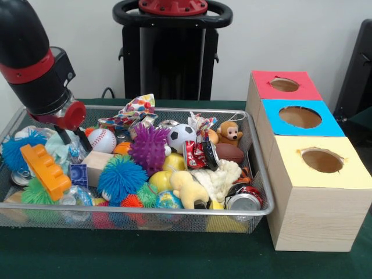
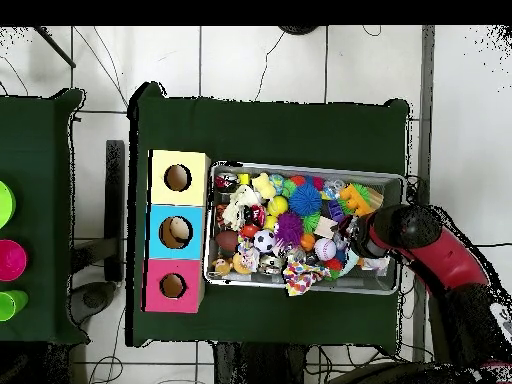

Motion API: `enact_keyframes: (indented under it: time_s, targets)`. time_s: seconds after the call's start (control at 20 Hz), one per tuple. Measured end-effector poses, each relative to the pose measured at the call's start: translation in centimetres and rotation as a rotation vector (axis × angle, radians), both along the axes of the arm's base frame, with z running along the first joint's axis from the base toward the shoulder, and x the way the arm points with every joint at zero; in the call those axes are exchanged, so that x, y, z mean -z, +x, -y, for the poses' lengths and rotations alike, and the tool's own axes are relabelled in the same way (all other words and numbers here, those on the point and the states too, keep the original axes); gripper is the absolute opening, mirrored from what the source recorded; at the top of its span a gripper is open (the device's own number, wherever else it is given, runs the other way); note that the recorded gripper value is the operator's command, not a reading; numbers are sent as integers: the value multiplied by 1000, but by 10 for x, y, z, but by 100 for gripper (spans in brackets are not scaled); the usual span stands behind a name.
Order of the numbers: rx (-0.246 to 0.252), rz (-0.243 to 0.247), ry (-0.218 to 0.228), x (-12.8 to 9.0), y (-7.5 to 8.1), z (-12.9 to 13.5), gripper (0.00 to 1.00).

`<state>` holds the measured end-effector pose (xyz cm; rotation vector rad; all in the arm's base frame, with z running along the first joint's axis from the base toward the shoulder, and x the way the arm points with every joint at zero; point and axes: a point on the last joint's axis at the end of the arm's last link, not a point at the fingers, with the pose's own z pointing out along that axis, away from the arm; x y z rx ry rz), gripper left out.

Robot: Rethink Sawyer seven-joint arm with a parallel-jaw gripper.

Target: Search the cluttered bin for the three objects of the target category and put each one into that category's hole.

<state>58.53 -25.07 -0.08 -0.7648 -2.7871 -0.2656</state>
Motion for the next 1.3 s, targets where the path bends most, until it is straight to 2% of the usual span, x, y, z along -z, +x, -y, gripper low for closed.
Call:
enact_keyframes:
  time_s: [0.05, 0.95, 1.3]
  targets:
    - [-1, -1, -1, 0, 0, 0, 0]
    - [-9, 18, -21, -3, 0, -3, 0]
    - [-47, 25, -47, -14, 10, -18, 0]
